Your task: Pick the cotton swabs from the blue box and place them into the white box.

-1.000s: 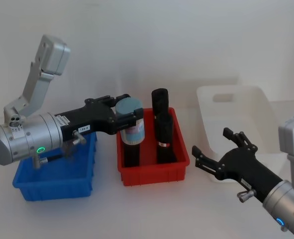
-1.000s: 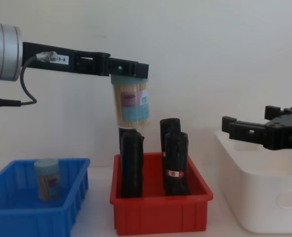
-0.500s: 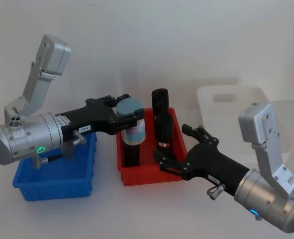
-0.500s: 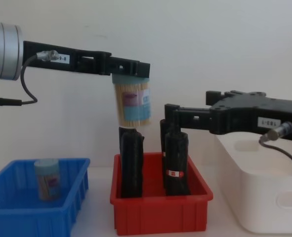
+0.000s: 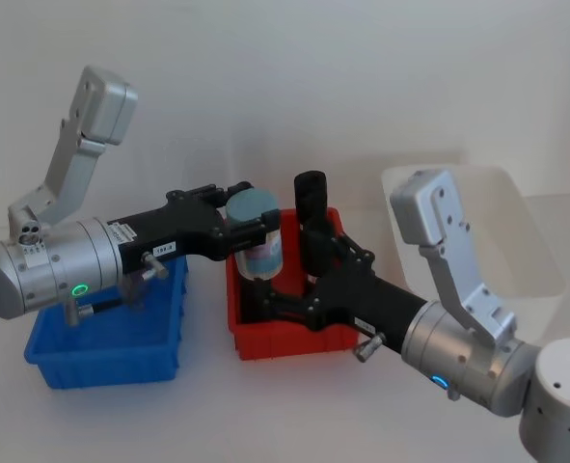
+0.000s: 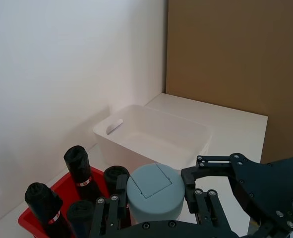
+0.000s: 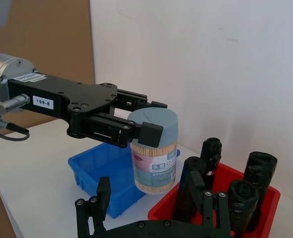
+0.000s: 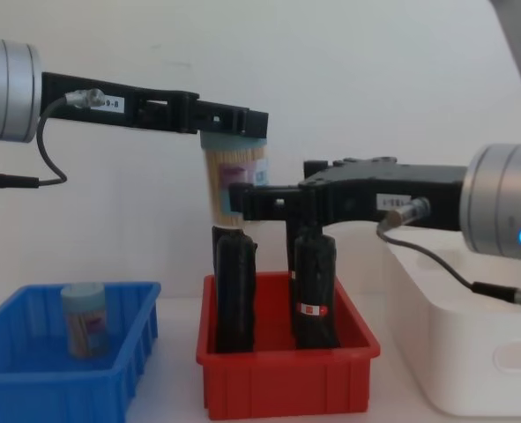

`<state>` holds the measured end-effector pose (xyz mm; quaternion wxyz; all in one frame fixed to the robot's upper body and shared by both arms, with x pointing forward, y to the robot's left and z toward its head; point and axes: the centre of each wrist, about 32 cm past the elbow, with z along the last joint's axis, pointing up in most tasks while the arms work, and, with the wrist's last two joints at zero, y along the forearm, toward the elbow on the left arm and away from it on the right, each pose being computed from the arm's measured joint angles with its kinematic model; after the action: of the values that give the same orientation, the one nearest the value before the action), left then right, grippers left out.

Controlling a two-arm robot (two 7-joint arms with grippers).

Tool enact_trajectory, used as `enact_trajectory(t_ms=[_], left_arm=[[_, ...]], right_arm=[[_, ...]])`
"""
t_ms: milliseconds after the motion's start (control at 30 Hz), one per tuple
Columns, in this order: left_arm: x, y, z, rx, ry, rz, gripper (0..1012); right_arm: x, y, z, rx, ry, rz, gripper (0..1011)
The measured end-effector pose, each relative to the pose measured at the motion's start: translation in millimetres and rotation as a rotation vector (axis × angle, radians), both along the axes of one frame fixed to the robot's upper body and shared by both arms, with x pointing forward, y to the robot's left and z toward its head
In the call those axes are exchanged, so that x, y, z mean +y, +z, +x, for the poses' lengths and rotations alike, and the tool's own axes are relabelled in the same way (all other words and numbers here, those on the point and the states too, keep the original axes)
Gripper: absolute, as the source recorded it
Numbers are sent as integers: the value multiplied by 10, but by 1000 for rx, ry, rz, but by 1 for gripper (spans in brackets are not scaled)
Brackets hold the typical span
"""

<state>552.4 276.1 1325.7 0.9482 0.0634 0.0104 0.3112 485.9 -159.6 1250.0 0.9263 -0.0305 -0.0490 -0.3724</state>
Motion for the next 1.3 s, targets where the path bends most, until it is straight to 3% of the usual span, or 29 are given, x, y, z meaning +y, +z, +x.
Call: enact_trajectory(t_ms=[300,700,967,1167,1300], left_arm=[[0,0,0,0,-1,0,670],[0,0,0,0,-1,0,670],[0,0,0,0,0,0,670],[2,0,0,0,0,0,670],[0,0,0,0,0,0,704]], right_arm=[[148,32,136,24,-35,-13,1001],[309,39,308,43,-28,-30,1000],[385,36,399,48,-1,-41,850],[421,37,451,39,15,-50,657],[453,43,459,32,30,-54,648]])
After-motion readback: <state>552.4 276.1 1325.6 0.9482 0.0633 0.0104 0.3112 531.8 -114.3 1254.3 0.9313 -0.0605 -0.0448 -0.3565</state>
